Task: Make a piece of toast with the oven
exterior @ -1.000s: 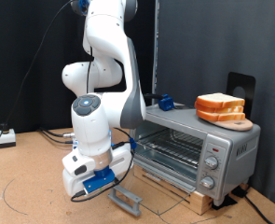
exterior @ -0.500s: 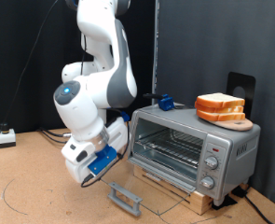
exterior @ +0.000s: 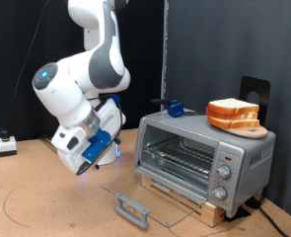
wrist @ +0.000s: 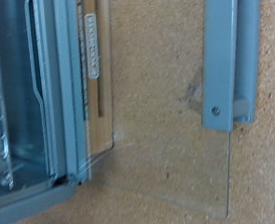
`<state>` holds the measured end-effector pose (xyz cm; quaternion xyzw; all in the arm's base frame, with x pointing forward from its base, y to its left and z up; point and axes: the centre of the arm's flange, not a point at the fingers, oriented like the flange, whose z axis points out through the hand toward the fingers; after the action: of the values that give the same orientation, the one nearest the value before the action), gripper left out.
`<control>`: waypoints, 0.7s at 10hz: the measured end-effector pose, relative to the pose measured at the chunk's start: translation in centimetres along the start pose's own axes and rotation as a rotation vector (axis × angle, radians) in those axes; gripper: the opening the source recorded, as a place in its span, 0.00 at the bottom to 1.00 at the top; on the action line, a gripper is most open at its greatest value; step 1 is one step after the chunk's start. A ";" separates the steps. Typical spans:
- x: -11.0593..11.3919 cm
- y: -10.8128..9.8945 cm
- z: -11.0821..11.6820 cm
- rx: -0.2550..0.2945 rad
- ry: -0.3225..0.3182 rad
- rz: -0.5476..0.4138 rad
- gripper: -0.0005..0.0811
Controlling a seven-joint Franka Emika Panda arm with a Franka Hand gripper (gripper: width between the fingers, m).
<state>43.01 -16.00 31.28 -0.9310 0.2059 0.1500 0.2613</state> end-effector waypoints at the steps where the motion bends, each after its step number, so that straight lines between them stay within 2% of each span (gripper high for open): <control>1: -0.7 0.4 -1.1 -0.001 0.003 -0.006 1.00; 3: -1.4 0.6 -1.5 0.000 0.005 -0.011 1.00; 4: -1.6 -0.3 -1.2 0.066 -0.013 -0.067 1.00; 6: -3.2 -2.8 -1.4 0.215 -0.091 -0.263 1.00; 7: -4.2 -3.8 -1.5 0.260 -0.129 -0.352 1.00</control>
<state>41.35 -12.63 35.77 -0.8996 0.0404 0.1337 0.4138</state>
